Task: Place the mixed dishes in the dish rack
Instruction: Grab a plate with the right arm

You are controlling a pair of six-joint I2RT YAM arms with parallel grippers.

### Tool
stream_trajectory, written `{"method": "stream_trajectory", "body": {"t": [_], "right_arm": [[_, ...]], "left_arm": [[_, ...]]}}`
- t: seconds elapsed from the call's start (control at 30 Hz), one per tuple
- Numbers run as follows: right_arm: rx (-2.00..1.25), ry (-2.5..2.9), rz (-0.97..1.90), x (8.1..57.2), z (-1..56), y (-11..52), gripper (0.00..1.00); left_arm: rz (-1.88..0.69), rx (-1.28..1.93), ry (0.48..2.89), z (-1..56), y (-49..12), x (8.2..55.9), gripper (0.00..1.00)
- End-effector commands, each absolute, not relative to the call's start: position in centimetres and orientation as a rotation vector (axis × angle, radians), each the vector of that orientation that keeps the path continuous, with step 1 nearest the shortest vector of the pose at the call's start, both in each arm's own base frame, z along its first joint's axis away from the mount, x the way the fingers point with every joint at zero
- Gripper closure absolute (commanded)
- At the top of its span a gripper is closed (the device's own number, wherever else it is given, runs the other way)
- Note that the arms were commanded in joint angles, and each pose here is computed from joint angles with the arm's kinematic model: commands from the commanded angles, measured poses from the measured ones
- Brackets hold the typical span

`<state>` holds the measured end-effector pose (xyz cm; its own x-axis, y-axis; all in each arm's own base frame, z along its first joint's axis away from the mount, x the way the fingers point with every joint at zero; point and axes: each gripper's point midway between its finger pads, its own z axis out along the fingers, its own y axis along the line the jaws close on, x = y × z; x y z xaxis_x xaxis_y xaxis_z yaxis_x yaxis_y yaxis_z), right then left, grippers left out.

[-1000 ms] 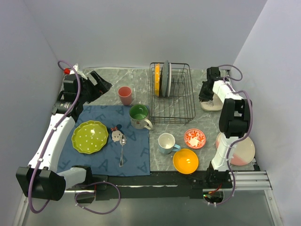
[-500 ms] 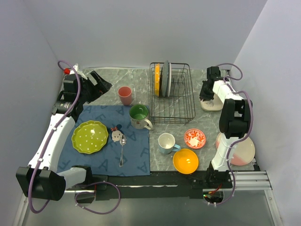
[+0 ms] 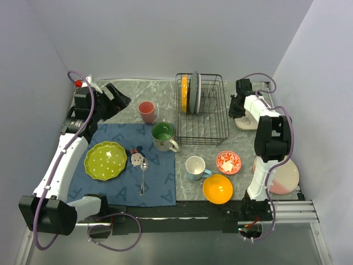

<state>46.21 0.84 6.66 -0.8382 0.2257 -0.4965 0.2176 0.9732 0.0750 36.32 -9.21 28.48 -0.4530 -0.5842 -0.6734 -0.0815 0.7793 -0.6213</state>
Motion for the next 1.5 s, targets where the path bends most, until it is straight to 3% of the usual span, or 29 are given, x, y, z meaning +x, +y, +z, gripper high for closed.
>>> {"method": "stream_trajectory", "body": {"t": [0.0,0.7,1.37,1.47], "right_arm": [[0.313,2.559,-0.026,47.3,7.0,0.2,0.76],[0.370,2.475,-0.124,47.1,9.9,-1.4,0.77],[0.368,2.569,-0.080,47.2,5.8,-0.9,0.77],[0.374,2.562,-0.080,47.3,6.0,-1.0,0.82]], "left_arm": [[-0.637,-0.482,1.929,30.0,-8.9,36.3,0.03],[-0.636,-0.478,1.931,30.0,-9.0,36.5,0.03],[-0.626,-0.483,1.940,29.5,-8.8,36.4,0.03],[-0.625,-0.481,1.938,29.5,-8.8,36.4,0.03]]}}
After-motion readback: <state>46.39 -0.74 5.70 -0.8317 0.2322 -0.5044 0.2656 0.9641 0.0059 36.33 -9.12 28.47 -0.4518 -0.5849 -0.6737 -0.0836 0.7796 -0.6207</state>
